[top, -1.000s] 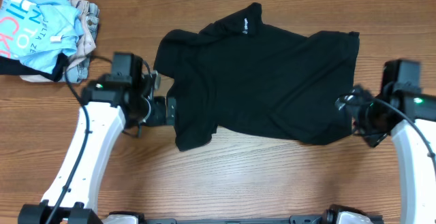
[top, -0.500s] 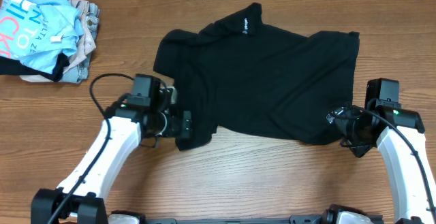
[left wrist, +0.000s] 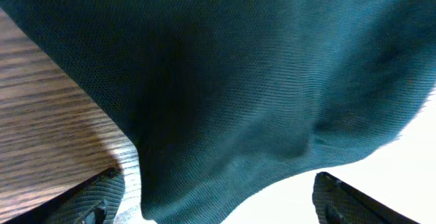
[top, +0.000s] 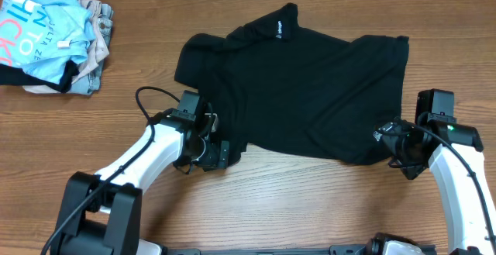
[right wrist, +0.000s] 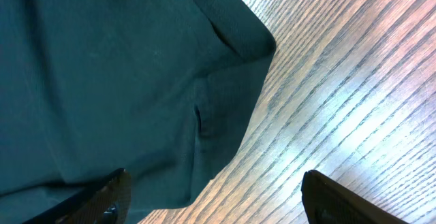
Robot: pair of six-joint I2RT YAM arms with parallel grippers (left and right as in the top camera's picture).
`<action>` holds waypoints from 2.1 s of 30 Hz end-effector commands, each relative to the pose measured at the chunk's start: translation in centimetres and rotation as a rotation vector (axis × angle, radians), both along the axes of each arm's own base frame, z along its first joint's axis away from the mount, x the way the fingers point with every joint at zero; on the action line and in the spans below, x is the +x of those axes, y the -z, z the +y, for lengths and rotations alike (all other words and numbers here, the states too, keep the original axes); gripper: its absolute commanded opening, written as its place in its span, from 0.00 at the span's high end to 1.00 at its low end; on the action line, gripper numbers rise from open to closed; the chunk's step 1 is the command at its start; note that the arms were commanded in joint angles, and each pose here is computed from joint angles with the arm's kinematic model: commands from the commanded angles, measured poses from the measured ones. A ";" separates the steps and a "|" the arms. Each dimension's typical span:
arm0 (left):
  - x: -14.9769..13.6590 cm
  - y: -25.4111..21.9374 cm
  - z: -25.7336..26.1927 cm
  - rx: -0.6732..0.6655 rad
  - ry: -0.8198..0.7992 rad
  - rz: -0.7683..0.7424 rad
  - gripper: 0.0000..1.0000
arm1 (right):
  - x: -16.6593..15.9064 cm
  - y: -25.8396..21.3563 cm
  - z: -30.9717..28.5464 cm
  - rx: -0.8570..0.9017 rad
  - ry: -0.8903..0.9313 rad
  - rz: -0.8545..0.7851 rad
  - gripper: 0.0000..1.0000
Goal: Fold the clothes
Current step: 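Grasp the shirt's left and right bottom edges with both grippers, then lift the bottom edge with both grippers and fold it up toward the collar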
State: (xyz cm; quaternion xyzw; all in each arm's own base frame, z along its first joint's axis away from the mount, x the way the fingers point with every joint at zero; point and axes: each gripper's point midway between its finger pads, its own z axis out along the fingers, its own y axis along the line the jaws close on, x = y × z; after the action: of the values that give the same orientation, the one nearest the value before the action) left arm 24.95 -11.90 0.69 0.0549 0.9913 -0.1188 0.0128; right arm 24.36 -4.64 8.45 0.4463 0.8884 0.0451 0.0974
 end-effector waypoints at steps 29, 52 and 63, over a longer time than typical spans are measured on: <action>5.8 -8.8 2.4 0.173 0.003 -0.075 0.96 | 1.3 2.7 -0.8 -0.023 -0.040 0.053 0.30; 7.5 -10.0 3.8 0.232 -0.027 -0.138 0.96 | -0.7 7.3 -0.7 -0.011 -0.041 0.278 0.96; 9.8 -17.3 7.2 0.227 -0.116 -0.205 0.96 | -1.8 -1.2 -1.5 -0.015 -0.021 0.201 0.96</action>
State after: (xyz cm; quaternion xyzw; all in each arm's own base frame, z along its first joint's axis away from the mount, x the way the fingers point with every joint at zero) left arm 33.10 -5.76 14.27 0.0013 0.9973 -0.0100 0.0722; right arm 21.67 -5.66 5.78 0.4420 0.8954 -0.0154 -0.0512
